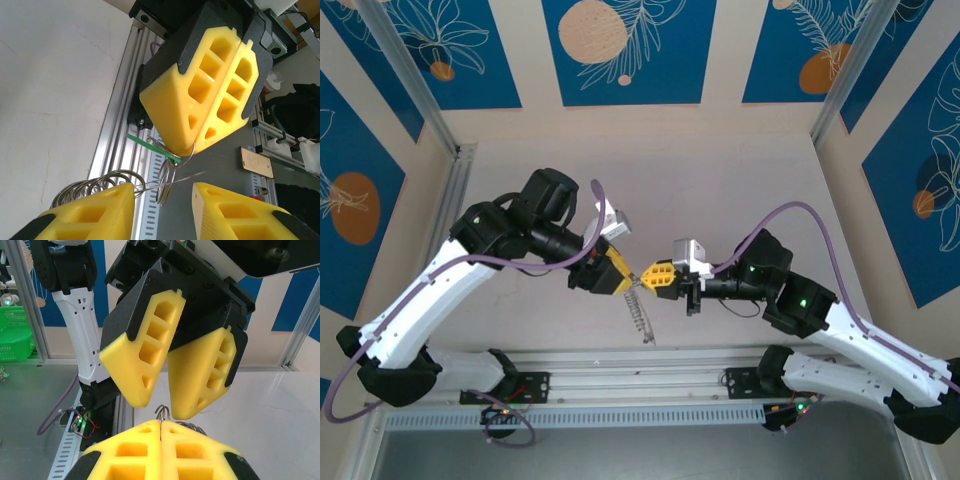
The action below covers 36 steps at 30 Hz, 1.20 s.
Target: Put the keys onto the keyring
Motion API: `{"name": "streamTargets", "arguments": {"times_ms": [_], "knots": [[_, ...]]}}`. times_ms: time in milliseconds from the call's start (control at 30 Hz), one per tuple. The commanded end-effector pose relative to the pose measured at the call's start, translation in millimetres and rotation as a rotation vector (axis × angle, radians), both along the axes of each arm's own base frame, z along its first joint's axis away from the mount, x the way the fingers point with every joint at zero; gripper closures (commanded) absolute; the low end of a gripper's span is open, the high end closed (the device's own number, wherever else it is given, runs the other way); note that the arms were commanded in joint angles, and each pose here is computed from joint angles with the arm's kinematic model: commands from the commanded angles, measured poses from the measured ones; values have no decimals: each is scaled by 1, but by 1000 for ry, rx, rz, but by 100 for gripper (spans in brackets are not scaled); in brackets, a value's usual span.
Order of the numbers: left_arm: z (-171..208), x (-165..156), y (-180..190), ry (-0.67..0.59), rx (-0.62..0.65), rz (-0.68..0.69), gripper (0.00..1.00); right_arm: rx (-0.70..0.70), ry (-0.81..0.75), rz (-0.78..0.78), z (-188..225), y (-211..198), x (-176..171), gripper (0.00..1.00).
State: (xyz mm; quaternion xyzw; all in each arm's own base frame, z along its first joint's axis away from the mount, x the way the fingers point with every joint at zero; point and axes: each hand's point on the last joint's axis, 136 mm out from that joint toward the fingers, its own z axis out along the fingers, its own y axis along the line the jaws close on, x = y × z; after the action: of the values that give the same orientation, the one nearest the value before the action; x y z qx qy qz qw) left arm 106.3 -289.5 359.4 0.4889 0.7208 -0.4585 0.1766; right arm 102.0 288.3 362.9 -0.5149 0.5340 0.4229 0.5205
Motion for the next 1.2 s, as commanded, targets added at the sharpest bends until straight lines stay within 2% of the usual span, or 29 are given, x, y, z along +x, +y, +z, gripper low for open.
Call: {"name": "streamTargets", "arguments": {"times_ms": [0,733,1167], "knots": [[6,-5,-5,-18,-33,-45,66,60,-26,16,26,-3,-4,100],[9,-18,-8,-2,-51,-102,100,58,-24,-4,26,-4,-1,100],[20,-14,-6,-47,-89,-70,100,47,-17,-15,23,-7,0,100]]}}
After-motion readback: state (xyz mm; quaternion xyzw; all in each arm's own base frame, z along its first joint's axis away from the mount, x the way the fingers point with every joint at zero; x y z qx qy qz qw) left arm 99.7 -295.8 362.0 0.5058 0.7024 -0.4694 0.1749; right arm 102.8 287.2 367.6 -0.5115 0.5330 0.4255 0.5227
